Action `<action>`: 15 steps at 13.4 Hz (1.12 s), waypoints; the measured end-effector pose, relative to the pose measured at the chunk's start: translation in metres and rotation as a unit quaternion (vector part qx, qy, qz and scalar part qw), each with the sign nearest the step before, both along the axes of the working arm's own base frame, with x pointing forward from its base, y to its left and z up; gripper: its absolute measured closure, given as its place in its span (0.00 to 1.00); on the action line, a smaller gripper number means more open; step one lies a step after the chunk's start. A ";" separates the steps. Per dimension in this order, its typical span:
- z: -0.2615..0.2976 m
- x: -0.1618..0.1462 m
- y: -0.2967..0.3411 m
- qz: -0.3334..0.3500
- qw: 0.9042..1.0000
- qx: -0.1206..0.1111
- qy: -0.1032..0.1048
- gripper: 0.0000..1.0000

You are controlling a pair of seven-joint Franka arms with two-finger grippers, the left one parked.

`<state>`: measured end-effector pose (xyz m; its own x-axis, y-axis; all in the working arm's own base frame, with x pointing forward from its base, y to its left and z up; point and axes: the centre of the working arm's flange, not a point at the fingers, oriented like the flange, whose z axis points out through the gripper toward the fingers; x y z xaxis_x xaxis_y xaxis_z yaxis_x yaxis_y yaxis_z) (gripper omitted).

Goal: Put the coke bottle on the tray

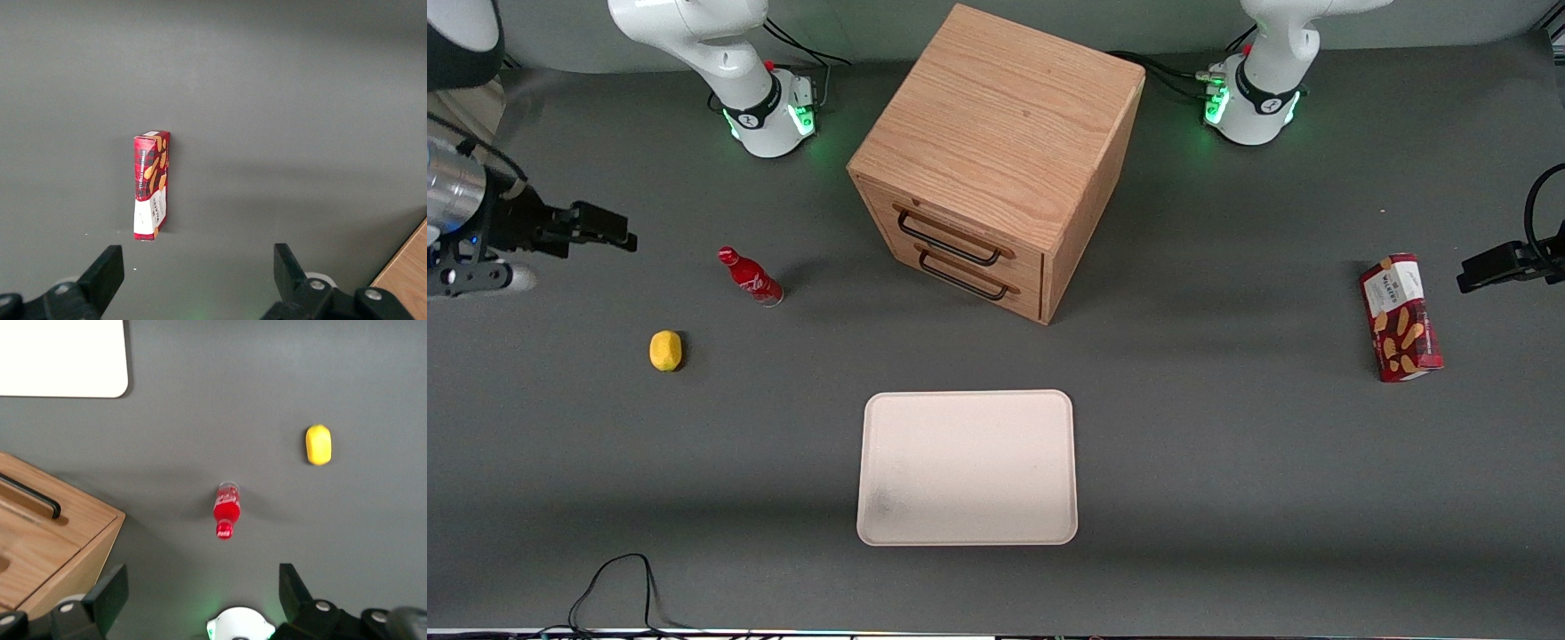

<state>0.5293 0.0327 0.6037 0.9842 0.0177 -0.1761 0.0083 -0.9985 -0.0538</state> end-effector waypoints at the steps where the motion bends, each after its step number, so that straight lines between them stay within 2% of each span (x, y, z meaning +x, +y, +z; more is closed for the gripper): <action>1: 0.004 -0.014 0.005 0.004 1.000 -0.007 0.001 0.00; 4: 0.019 -0.051 0.020 0.005 1.000 -0.018 -0.009 0.00; 7: 0.021 -0.062 0.021 0.005 1.000 -0.026 -0.010 0.00; 15: -0.006 -0.073 0.019 0.008 0.999 -0.037 0.019 0.00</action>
